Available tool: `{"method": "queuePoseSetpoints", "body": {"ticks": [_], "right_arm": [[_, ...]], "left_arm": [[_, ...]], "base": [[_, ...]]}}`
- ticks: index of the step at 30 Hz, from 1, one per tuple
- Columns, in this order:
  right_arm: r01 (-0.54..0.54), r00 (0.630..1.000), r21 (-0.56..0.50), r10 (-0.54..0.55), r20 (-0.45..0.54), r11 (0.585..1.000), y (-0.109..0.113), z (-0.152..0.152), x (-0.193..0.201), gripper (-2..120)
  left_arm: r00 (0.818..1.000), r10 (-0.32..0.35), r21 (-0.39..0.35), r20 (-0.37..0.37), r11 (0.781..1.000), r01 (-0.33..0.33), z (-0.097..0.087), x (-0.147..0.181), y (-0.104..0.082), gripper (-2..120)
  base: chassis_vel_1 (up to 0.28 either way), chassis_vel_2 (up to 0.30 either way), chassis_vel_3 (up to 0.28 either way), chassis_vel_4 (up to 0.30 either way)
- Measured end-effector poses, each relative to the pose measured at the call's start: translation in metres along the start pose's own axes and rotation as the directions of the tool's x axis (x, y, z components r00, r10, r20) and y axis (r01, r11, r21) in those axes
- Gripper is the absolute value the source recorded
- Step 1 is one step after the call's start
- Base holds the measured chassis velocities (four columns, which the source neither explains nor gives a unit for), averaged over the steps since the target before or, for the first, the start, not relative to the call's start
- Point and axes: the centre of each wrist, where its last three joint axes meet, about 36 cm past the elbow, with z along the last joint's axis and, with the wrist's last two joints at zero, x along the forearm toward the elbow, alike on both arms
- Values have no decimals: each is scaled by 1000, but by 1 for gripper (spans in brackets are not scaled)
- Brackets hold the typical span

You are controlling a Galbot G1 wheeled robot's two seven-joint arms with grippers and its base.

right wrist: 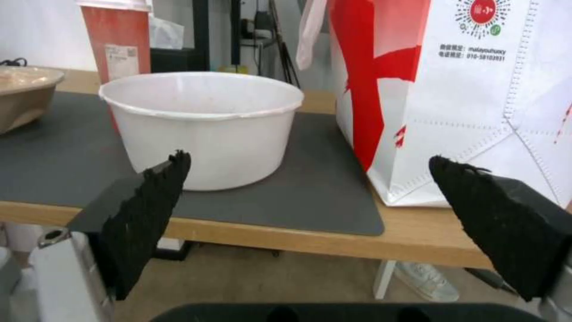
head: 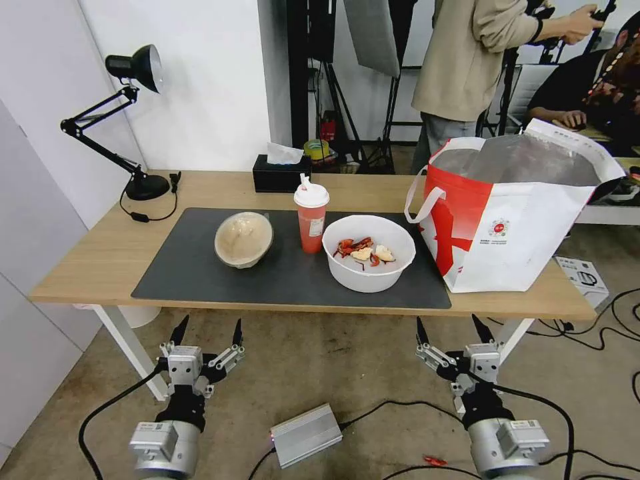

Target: Pick up the trash from the table and place it into the takeout bag.

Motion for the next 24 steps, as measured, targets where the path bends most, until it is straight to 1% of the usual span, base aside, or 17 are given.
{"method": "queuePoseSetpoints", "body": {"ticks": [24], "right_arm": [[0, 1000, 0, 0, 0, 1000, 0, 0, 0, 100]], "left_arm": [[1000, 0, 0, 0, 1000, 0, 0, 0, 0, 100]], "base": [[0, 0, 0, 0]]}}
